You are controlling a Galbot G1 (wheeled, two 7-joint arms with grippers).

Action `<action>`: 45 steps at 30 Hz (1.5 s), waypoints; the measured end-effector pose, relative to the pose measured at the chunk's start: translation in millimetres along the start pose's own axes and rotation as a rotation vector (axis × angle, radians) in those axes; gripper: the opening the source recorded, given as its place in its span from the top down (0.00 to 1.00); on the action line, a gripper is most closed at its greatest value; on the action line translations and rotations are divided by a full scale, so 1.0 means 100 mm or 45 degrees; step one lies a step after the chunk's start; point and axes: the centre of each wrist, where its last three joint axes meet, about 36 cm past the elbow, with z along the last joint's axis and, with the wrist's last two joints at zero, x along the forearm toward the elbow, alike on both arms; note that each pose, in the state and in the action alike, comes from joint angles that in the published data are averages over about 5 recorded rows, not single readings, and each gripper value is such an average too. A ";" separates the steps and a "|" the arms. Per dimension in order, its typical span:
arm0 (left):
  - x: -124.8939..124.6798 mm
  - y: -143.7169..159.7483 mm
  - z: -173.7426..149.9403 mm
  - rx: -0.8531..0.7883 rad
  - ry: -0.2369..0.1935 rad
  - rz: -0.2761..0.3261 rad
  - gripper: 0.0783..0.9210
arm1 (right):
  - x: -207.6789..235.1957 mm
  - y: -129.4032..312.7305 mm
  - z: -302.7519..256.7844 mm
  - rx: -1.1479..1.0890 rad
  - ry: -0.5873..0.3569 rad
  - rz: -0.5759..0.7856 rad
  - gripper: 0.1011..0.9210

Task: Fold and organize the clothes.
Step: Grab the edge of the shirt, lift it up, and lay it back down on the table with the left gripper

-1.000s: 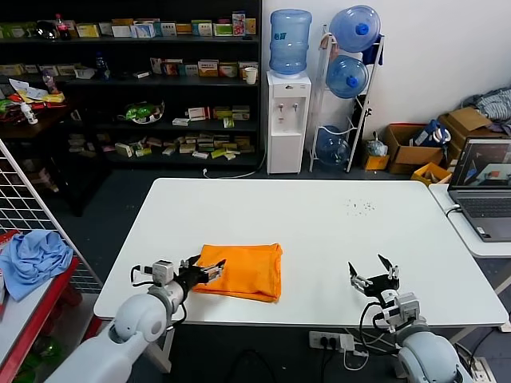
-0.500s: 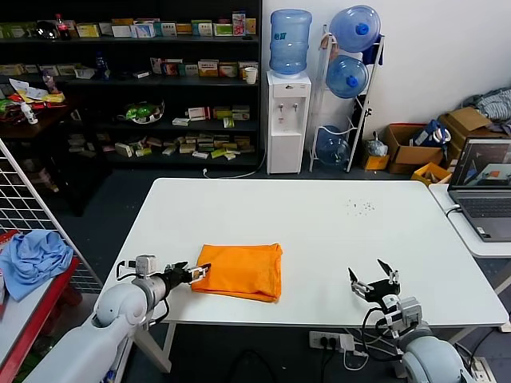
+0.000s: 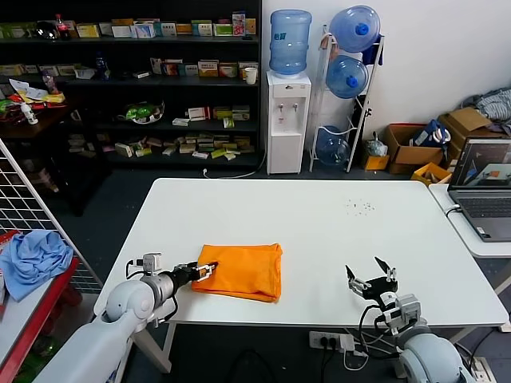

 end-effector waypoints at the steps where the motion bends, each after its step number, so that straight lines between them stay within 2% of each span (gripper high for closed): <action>1: 0.00 0.00 0.00 0.000 0.001 0.003 0.37 | 0.01 0.00 0.00 -0.002 0.001 0.000 0.12; 16: 0.03 -0.08 0.06 0.023 -0.012 0.019 0.87 | 0.08 0.07 -0.05 -0.021 -0.005 -0.003 0.12; 19: 0.08 -0.08 0.06 0.027 -0.020 0.011 0.91 | 0.09 0.09 -0.06 -0.024 -0.009 -0.001 0.12; 25: 0.24 0.02 0.04 0.014 -0.027 -0.044 0.91 | 0.10 0.13 -0.10 -0.037 -0.019 -0.001 0.12; 33: 0.55 0.37 -0.08 -0.065 -0.019 -0.229 0.91 | 0.08 0.20 -0.15 -0.027 -0.034 -0.008 0.12; 45: 1.08 1.02 -0.45 -0.368 -0.058 -0.624 0.91 | 0.03 0.34 -0.24 -0.002 -0.066 -0.040 0.12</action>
